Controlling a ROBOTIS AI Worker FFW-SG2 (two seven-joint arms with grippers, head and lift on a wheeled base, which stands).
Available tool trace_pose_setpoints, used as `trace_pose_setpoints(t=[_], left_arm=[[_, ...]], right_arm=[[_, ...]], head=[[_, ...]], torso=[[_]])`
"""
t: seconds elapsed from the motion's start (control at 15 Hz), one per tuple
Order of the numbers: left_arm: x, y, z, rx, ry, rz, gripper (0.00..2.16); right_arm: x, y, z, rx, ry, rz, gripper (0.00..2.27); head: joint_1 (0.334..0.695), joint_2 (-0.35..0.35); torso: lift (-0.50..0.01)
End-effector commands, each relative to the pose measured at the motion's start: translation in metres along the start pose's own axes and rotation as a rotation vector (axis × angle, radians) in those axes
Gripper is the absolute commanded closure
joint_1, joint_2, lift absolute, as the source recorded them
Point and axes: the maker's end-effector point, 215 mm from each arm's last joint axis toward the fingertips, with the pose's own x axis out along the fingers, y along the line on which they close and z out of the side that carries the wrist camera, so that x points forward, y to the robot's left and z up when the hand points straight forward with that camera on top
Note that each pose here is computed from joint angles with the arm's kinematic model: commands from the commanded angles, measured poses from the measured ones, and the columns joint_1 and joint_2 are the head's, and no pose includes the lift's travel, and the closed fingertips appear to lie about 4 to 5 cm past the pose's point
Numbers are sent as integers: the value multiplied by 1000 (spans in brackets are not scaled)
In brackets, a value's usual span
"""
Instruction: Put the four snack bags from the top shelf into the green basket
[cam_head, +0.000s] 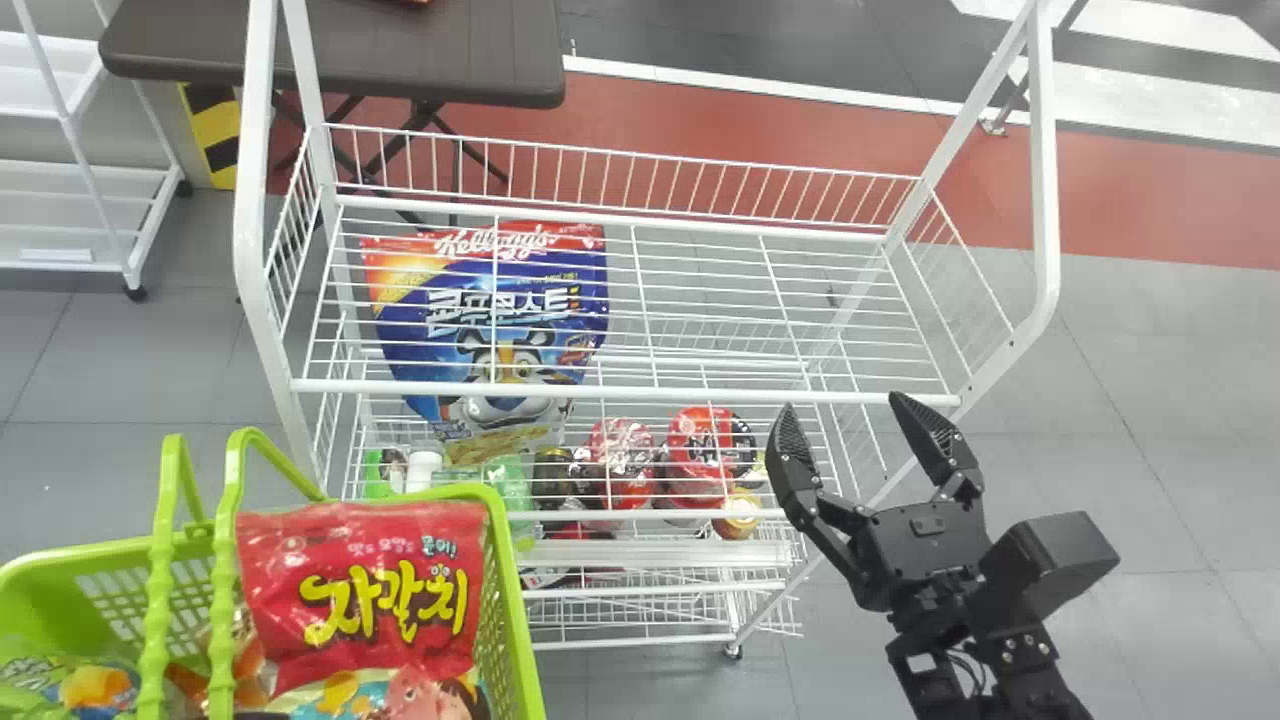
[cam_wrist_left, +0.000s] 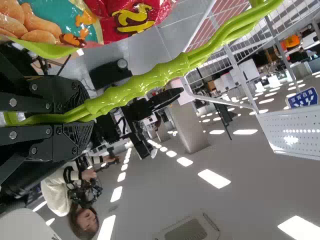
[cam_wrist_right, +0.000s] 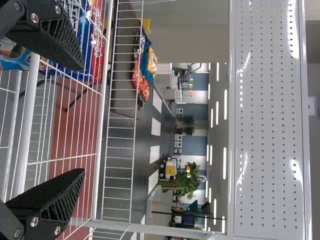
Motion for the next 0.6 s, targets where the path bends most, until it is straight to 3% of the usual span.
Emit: trace_pose_setpoints(t=[0.0,0.53], left_arm=[[0,-2,0,-1,-1,-11,2148],[-3,-1,-2,-6,-4,-2,2148]], right_arm=[[0,1,-2,6,4,-3,90],[0,5,-6,13,9,2,90]], head=[[695,-211],[695,-202]], torso=[[0],[0]])
